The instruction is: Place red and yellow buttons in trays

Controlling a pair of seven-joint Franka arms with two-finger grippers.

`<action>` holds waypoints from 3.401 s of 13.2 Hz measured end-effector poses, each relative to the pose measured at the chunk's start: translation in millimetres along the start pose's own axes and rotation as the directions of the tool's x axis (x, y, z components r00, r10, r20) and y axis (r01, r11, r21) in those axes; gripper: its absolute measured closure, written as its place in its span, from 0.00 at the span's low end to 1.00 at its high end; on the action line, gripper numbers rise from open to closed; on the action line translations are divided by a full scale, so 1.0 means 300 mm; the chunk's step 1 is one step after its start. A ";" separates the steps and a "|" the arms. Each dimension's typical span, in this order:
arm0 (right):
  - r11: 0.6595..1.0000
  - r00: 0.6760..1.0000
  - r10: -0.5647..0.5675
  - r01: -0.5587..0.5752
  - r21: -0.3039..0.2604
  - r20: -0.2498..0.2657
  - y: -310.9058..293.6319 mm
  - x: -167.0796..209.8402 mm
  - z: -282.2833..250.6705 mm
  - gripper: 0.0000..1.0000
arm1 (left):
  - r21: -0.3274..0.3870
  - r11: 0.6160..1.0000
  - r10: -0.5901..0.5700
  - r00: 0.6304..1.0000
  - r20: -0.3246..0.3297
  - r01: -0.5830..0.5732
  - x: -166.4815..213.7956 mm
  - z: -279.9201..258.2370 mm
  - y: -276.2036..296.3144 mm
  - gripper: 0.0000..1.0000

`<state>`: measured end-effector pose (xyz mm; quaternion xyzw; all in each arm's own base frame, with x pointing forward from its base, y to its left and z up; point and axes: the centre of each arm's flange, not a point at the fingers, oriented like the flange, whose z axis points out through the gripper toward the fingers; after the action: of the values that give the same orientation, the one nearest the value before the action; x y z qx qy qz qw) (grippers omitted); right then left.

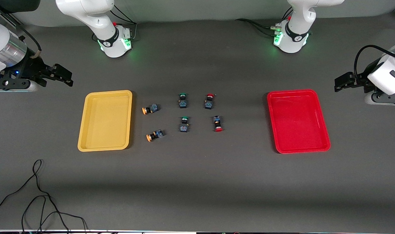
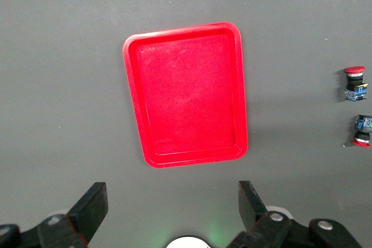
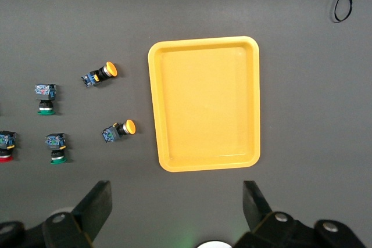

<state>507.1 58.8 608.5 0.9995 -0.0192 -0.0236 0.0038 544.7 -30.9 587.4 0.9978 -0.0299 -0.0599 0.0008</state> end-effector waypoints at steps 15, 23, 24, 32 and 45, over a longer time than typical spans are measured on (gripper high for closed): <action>0.865 0.865 0.499 -0.500 0.024 0.059 -0.498 0.014 0.624 0.00 | -0.020 1.000 -0.003 1.000 -0.014 0.003 -0.098 0.142 0.734 0.00; 0.672 0.655 0.733 -0.739 -0.048 0.182 -0.564 -0.078 1.203 0.00 | -0.060 0.996 -0.063 0.997 -0.054 0.060 -0.319 0.363 1.360 0.00; 0.667 0.649 0.738 -0.743 -0.053 0.185 -0.565 -0.093 1.260 0.00 | -0.061 0.996 -0.061 0.997 -0.053 0.058 -0.328 0.394 1.394 0.00; 0.637 0.616 0.763 -0.769 -0.061 0.196 -0.546 -0.145 1.490 0.01 | -0.032 0.999 -0.040 0.999 -0.027 0.039 -0.277 0.973 1.474 0.00; 0.716 0.705 0.693 -0.698 -0.024 0.152 -0.361 -0.063 0.999 0.60 | -0.024 0.999 -0.026 0.999 -0.038 0.025 -0.210 1.416 1.480 0.00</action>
<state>478.2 165.5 309.1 0.9138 -0.3949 -0.0951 -0.0065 405.0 -469.5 175.4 0.9989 -0.0167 -0.0412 0.0122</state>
